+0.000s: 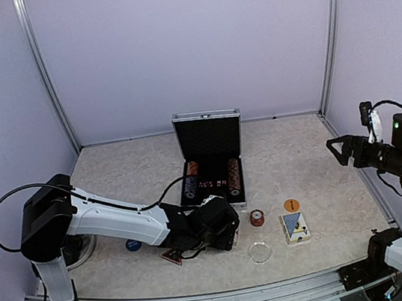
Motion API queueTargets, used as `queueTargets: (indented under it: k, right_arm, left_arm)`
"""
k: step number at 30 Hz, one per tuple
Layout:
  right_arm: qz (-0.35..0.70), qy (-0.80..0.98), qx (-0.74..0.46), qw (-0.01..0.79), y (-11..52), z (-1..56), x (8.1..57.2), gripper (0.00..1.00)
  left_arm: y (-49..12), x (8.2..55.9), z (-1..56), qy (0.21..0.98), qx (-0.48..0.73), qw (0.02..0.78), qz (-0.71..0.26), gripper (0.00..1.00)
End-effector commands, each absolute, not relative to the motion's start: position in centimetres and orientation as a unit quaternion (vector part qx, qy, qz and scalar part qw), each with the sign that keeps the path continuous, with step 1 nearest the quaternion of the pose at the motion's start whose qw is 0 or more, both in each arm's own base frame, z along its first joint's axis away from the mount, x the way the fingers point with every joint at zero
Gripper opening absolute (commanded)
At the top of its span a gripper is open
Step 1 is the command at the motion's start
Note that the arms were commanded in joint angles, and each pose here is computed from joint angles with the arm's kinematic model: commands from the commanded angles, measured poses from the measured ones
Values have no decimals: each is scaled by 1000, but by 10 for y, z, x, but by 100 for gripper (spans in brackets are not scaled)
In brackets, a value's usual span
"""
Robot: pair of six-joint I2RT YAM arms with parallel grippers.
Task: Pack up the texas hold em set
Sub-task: Pick up the poker case from the center of the board.
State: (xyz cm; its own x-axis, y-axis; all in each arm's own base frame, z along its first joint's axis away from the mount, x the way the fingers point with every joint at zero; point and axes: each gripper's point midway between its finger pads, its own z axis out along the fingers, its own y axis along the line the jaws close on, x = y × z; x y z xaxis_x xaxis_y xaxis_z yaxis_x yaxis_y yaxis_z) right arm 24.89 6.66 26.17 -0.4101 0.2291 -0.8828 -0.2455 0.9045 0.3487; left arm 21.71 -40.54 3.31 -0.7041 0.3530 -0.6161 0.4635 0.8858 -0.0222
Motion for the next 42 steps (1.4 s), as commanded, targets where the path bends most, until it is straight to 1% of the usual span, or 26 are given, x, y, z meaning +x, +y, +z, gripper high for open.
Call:
queueTargets:
  k: [1,10,16,19,27,33,38,42]
  right_arm:
    - [252,798,-7,547,74,263,246,99]
    - [305,788,-10,534,88,243,246,99]
    - [341,783,-2,521,96,217,248,99]
    - [346,788,4,510,97,204,250,99]
    - [343,786,2,514,97,200,256,99]
    - [345,792,4,504,98,192,260,99]
    - [331,794,6,510,94,204,262,99]
    - [310,794,-5,523,90,223,260,99]
  left_arm:
    - [-389,207,15,924,241,290,-63,79]
    - [-388,206,18,923,242,293,-67,79]
    - [-389,207,19,923,241,294,-67,79]
    - [-388,208,18,922,242,296,-62,79]
    - [-391,210,24,920,245,301,-62,78]
    - [-391,205,23,923,243,288,-71,86]
    - [-392,195,31,923,246,276,-107,97]
    - [-389,184,29,927,244,255,-128,98]
